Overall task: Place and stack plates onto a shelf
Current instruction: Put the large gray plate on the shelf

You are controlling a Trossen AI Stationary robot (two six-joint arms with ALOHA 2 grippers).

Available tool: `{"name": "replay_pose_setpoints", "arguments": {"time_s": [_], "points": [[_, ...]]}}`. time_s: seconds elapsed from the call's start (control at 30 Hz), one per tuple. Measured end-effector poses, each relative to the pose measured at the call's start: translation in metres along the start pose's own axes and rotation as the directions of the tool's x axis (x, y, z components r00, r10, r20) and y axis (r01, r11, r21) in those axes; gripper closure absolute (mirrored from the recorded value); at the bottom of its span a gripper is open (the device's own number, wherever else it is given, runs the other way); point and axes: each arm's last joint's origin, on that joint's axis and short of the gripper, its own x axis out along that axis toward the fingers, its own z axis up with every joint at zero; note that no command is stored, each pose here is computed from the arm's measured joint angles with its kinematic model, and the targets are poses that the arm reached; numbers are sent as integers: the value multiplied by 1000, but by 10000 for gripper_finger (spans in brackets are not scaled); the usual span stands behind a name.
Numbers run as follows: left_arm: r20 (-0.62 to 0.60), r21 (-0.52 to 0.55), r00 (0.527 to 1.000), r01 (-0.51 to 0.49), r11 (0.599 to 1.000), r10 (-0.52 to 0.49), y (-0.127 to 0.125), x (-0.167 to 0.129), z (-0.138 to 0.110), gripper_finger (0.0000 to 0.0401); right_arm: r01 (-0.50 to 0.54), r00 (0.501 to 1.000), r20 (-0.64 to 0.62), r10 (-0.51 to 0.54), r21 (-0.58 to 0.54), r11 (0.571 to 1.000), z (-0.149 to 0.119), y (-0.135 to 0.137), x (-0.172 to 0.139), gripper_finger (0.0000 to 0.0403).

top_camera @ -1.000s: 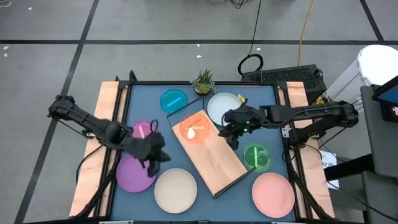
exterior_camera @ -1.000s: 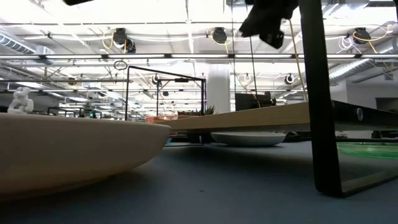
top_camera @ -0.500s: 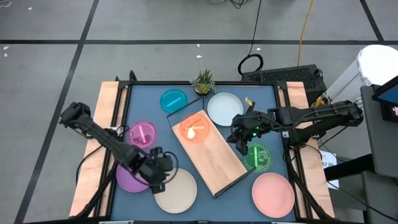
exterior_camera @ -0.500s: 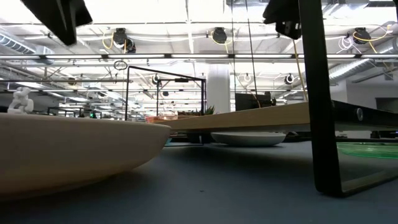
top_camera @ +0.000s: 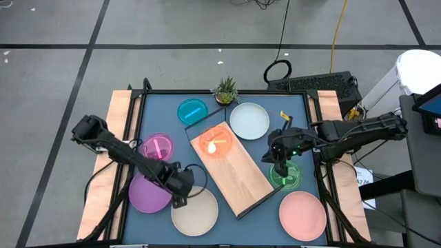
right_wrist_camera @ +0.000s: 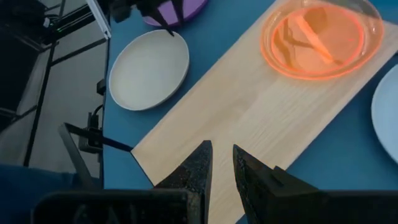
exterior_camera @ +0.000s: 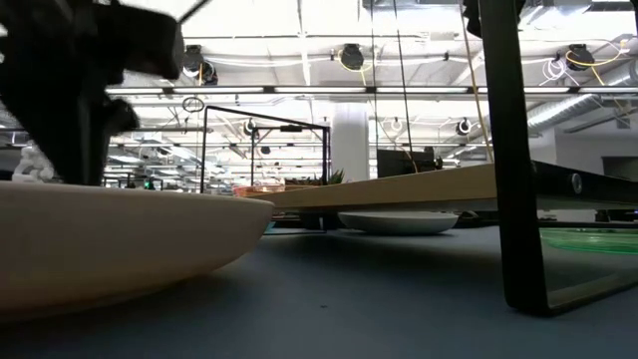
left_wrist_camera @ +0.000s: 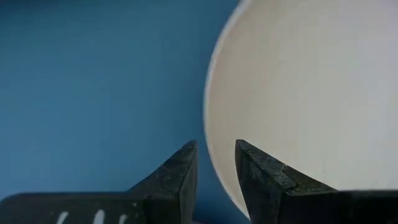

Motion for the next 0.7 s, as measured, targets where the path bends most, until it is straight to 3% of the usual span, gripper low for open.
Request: {"name": "replay_pose_setpoints", "arguments": {"time_s": [0.13, 0.3, 0.7], "points": [[-18, -4, 999, 46, 999, -46, 5, 4, -3, 287, 20, 1000, 17, -20, -41, 999, 0, -1, -2, 351], [-10, -27, 1000, 13, 1000, -13, 8, 7, -7, 287, 16, 1000, 23, -14, -63, 998, 0, -1, -5, 351], [10, -73, 999, 36, 997, -36, 15, 20, -15, 288, 14, 999, 41, -7, -176, 984, 0, 0, -9, 351]]}}
